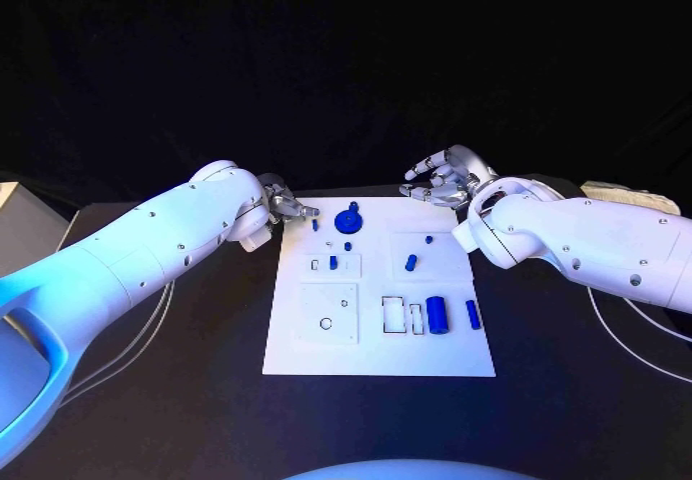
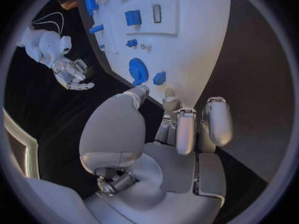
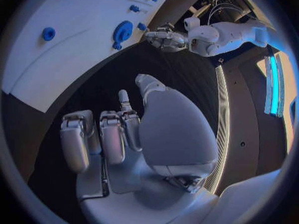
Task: Assemble the parts on the task board
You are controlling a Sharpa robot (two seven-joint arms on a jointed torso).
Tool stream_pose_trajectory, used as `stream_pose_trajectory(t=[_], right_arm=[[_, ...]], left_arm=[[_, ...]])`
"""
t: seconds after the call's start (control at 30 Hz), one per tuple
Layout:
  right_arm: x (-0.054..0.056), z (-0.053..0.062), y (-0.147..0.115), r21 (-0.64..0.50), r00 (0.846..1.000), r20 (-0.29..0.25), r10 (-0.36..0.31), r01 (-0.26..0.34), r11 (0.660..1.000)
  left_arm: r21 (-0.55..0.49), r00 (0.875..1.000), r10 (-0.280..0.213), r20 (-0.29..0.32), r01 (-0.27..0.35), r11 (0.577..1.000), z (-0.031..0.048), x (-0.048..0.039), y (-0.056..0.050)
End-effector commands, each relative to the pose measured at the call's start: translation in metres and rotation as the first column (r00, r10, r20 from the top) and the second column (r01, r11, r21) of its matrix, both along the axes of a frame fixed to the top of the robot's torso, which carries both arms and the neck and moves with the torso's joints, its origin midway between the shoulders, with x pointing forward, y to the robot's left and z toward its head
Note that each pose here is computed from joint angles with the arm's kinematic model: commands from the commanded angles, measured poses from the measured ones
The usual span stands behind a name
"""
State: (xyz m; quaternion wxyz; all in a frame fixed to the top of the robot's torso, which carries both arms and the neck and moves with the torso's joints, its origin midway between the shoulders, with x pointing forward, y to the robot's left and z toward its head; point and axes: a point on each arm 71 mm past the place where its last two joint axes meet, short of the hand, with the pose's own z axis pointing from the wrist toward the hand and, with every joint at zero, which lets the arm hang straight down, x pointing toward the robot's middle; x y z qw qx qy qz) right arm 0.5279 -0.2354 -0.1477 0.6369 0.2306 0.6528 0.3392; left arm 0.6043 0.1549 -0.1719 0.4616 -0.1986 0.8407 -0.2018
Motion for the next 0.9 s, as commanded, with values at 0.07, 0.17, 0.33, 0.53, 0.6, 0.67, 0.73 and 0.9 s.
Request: stream_pose_trajectory(t=[0.07,0.17,0.33,0.53,0.6,0.67,0.73,0.9], right_arm=[[0.000,0.001,0.002,-0.007,1.000,0.012,0.009,-0.009,1.000],[0.000,0.001,0.002,-0.007,1.000,0.012,0.009,-0.009,1.000],[0.000,0.001,0.003,-0.007,1.000,0.012,0.010,-0.010,1.000],[0.001,0.001,0.004,-0.007,1.000,0.011,0.012,-0.012,1.000],[0.001,0.001,0.004,-0.006,1.000,0.011,0.013,-0.013,1.000],[0.001,0.001,0.004,-0.006,1.000,0.011,0.013,-0.013,1.000],[0.001,0.001,0.004,-0.006,1.000,0.012,0.014,-0.013,1.000],[0.000,0.001,0.005,-0.006,1.000,0.012,0.015,-0.015,1.000]], left_arm=[[-0.003,1.000,-0.023,-0.019,0.022,1.000,0.0000,-0.0008,-0.004],[-0.003,0.999,-0.026,-0.025,0.026,1.000,-0.0004,-0.0011,-0.005],[-0.010,0.999,-0.036,-0.036,0.035,0.999,-0.0010,-0.0018,-0.008],[-0.017,0.998,-0.044,-0.045,0.043,0.999,-0.0022,-0.0024,-0.012],[-0.017,0.998,-0.045,-0.046,0.044,0.999,-0.0025,-0.0025,-0.013],[-0.017,0.998,-0.046,-0.047,0.045,0.999,-0.0030,-0.0025,-0.013],[-0.016,0.998,-0.046,-0.048,0.045,0.999,-0.0035,-0.0024,-0.014],[-0.013,0.998,-0.045,-0.051,0.045,0.999,-0.0049,-0.0022,-0.014]])
